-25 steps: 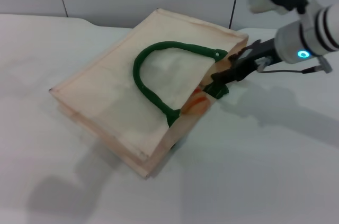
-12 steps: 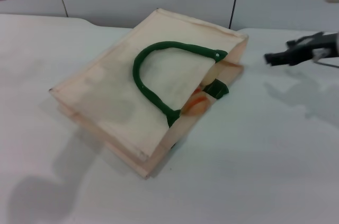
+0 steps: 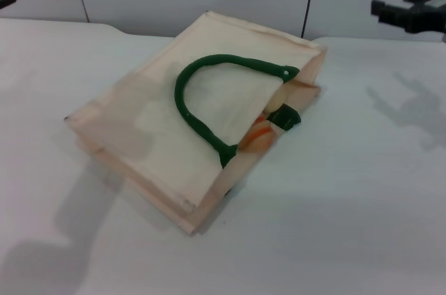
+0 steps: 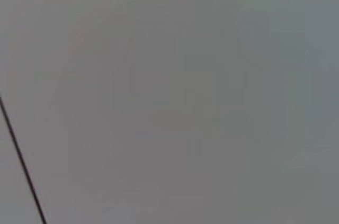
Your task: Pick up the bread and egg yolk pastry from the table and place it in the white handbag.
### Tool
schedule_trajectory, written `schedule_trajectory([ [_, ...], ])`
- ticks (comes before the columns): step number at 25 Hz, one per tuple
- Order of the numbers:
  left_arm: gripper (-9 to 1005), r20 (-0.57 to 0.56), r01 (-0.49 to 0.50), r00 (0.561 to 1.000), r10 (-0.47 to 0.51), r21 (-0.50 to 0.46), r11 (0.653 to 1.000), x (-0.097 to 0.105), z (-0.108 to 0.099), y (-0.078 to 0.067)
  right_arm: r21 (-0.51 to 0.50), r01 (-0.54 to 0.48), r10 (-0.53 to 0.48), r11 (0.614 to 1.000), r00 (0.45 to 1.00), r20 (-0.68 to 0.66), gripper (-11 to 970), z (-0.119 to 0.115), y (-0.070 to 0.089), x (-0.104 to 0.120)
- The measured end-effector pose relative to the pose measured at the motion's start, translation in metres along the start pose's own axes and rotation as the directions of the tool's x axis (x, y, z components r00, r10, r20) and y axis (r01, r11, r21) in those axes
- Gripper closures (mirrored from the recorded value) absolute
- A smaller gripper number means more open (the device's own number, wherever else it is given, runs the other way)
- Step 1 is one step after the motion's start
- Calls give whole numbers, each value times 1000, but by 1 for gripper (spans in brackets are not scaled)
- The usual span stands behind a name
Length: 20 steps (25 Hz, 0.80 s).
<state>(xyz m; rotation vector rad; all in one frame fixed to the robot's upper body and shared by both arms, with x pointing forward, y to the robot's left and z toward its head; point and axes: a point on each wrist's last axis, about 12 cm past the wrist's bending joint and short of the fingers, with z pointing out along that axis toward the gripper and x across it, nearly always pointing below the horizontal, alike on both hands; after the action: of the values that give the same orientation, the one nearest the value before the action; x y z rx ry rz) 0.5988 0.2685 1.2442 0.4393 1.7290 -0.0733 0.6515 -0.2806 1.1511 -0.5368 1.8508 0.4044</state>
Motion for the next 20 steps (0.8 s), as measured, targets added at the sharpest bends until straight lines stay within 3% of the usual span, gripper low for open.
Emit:
schedule_trajectory([
  [4, 248, 66, -23, 998, 26, -38, 999, 6, 1, -6, 62, 84, -89, 995, 992, 86, 200, -3, -5, 7],
  [12, 254, 128, -48, 990, 64, -124, 991, 15, 4, -4, 176, 66, -123, 982, 933, 338, 200, -10, -10, 14],
  [17, 258, 159, -47, 985, 73, -162, 986, 22, 9, -7, 255, 126, -209, 959, 920, 332, 200, -5, -12, 19],
  [20, 260, 176, -56, 980, 89, -184, 981, 28, 10, -11, 257, 105, -182, 961, 937, 299, 200, 3, -12, 25],
])
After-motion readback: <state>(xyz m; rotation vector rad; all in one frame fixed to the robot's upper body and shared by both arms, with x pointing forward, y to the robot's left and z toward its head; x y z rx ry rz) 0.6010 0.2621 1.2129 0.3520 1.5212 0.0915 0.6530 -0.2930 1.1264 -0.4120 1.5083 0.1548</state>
